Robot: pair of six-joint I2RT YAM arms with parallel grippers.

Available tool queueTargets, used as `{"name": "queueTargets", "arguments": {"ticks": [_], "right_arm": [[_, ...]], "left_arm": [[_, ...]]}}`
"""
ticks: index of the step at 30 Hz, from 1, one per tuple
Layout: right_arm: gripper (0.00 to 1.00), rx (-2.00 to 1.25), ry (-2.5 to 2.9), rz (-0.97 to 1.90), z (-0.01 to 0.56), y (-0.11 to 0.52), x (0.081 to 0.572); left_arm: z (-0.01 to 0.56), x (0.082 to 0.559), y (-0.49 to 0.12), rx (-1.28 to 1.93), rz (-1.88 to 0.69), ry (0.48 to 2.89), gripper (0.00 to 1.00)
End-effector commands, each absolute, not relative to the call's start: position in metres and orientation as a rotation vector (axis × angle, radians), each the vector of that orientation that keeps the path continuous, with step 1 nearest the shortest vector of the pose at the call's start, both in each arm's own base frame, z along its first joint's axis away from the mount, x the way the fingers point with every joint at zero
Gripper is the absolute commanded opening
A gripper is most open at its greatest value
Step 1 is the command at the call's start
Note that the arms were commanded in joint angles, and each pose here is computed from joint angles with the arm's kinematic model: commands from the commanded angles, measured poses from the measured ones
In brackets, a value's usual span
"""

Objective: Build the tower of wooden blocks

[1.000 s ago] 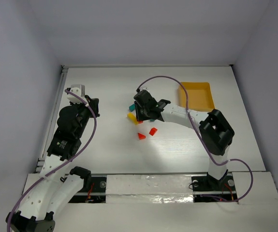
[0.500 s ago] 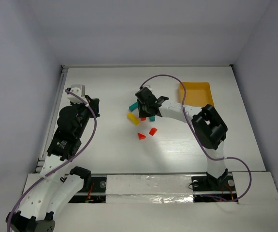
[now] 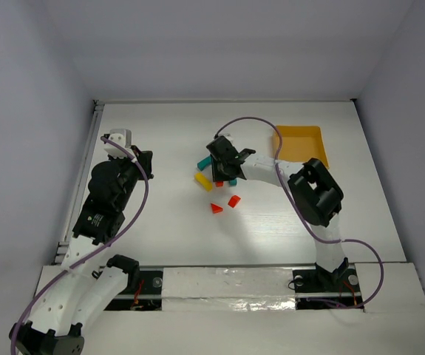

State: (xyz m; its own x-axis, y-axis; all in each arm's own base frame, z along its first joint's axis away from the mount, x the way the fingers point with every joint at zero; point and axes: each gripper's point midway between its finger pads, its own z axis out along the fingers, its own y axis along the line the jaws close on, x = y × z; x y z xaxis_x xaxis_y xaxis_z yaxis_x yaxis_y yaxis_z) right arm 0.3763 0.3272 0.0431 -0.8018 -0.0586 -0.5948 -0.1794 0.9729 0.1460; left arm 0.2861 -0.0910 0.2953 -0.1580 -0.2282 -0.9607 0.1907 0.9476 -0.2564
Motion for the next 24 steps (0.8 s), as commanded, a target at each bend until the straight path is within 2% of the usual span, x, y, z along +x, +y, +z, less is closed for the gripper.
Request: {"name": "queueTargets", "arguments": {"ticks": [1, 24], "right_arm": [[0.32, -0.141, 2.451, 0.297, 0.0496, 0.3395, 0.3901], [0.38, -0.133, 2.466, 0.258, 0.0429, 0.3302, 0.3852]], "left_arm": [[0.3096, 0.2881, -0.0905, -0.035, -0.378, 1.641, 0.00], [0.3088, 0.2879, -0.0913, -0.031, -0.382, 1.643, 0.00]]}}
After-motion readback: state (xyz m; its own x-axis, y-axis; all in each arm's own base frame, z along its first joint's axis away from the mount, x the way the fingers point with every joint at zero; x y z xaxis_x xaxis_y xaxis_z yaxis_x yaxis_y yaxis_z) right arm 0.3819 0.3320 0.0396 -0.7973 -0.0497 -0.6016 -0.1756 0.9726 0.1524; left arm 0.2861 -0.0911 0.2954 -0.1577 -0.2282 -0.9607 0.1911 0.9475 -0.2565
